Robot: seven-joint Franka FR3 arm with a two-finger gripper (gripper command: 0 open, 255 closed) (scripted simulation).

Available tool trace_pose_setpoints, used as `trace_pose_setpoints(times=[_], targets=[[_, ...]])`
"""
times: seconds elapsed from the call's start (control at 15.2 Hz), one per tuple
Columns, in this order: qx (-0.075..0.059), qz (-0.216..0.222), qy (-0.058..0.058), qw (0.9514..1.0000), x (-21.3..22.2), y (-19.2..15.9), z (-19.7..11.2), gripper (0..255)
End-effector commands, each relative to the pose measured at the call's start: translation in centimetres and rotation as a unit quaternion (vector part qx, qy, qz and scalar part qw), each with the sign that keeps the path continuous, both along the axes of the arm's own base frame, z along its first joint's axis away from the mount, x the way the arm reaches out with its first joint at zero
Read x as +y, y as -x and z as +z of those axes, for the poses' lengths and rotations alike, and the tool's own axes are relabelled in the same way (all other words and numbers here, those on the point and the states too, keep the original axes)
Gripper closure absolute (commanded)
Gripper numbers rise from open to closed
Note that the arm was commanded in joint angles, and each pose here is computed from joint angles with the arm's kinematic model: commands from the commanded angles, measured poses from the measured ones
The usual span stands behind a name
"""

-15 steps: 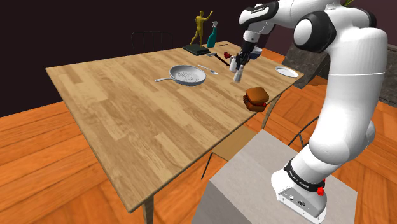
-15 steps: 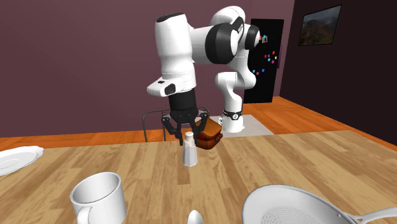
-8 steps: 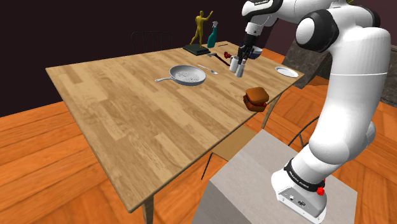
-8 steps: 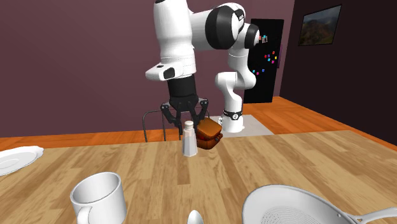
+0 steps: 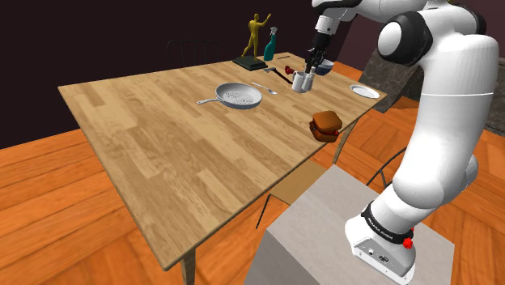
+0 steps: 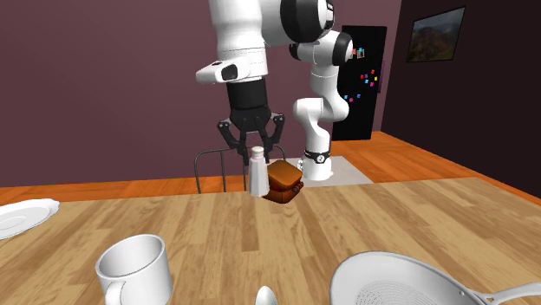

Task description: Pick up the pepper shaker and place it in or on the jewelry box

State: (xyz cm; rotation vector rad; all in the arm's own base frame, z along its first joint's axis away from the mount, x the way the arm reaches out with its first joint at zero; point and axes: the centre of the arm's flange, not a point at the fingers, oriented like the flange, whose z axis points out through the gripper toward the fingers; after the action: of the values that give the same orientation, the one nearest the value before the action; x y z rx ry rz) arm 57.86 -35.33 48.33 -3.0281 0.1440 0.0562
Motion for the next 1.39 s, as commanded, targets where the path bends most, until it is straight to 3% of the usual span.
trace_pose_setpoints(times=[0.0, 0.53, 1.32], targets=[[0.0, 0.0, 0.0, 1.0, 0.0, 0.0, 1.0, 255], [0.0, 0.0, 0.0, 1.0, 0.0, 0.0, 5.0, 255], [0.0, 0.0, 0.0, 1.0, 7.0, 13.9, 7.7, 255]])
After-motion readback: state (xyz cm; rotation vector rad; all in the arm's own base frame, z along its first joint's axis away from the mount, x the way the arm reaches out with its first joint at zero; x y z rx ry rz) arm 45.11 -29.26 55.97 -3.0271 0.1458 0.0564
